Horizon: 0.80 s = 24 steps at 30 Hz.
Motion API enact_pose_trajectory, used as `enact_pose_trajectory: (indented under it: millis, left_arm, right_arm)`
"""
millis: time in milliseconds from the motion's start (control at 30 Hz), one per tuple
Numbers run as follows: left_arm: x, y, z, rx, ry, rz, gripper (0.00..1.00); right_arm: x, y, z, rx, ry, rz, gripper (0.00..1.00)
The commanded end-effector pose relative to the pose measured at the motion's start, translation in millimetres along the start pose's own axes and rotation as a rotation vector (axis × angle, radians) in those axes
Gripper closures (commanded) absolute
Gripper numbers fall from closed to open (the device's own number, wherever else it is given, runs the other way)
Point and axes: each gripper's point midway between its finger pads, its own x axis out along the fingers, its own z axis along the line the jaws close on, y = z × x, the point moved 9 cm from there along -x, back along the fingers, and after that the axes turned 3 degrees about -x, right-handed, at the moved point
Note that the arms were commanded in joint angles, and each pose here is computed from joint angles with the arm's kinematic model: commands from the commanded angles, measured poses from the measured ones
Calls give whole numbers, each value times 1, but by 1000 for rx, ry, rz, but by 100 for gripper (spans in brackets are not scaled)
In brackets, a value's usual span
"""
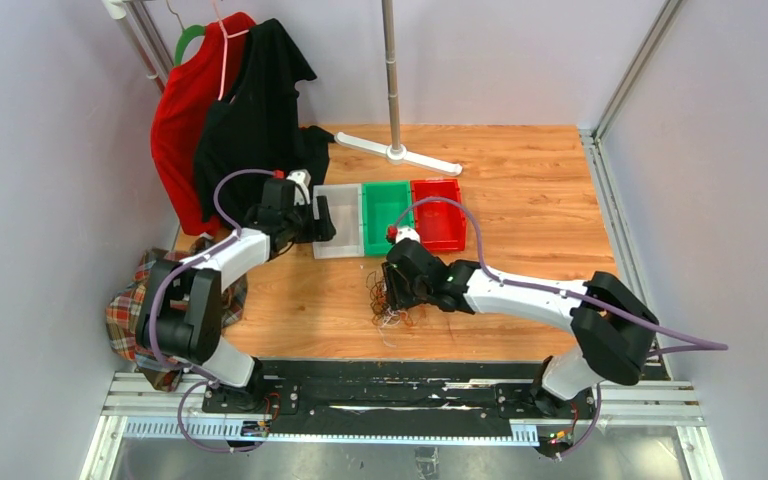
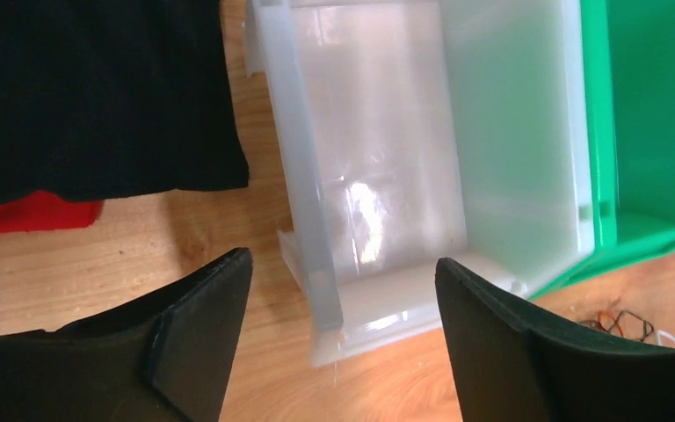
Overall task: Untangle the cables
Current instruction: Adjust the bin at the center of the board.
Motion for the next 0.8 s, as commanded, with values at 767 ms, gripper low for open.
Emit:
enact_pose_trajectory:
  millis: [767]
  left_arm:
    - [-59, 40, -60, 437, 584, 385, 10]
  right_arm:
    - [1, -23, -25, 95, -170, -94, 52]
